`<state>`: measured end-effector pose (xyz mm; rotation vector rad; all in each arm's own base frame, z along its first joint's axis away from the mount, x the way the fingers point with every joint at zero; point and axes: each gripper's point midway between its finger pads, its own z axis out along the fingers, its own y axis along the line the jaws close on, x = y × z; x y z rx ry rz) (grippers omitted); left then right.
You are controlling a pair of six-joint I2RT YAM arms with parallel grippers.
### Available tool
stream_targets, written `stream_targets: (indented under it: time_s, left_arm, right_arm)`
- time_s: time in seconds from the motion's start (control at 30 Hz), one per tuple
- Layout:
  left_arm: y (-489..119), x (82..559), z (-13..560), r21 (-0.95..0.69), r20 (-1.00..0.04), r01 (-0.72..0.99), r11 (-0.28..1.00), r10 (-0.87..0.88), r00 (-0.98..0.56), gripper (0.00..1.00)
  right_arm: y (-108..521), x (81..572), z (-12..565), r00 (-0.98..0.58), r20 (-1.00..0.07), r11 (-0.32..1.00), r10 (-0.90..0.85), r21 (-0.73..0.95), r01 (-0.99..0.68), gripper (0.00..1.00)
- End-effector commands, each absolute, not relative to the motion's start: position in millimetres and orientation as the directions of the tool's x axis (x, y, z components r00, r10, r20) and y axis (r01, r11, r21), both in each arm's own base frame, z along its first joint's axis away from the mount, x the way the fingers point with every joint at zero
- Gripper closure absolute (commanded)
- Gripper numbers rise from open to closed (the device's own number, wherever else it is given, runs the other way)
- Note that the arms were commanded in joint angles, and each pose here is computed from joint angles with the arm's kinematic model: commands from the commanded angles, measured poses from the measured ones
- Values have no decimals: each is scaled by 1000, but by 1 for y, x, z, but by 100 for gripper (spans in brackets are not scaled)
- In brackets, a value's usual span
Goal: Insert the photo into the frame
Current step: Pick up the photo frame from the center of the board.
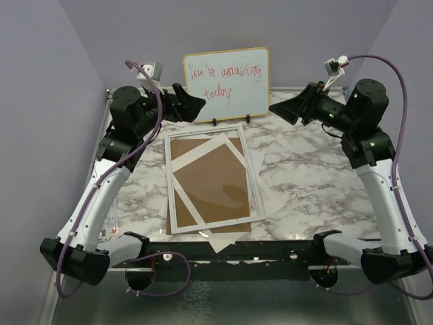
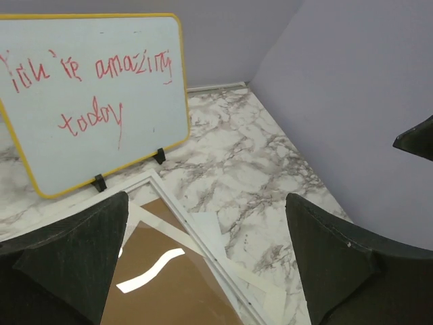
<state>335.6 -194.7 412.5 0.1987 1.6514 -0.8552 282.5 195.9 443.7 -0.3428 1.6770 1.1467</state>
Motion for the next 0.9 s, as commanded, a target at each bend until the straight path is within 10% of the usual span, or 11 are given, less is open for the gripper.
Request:
stream_targets:
  time_s: [0.0, 0.23, 0.87]
  left_arm:
    - [-180, 338, 401, -383, -923, 499, 778, -296, -246, 1]
    - [-165, 342, 360, -366, -923, 408, 836, -268, -277, 1]
    - [-112, 339, 195, -315, -781, -43, 948, -285, -556, 1]
  right_arm:
    - [170, 315, 400, -458, -827, 693, 325, 538, -480, 30]
    - [134, 338, 346, -489, -774, 816, 402, 545, -192, 28]
    - [180, 308, 145, -852, -453, 827, 262, 560, -43, 32]
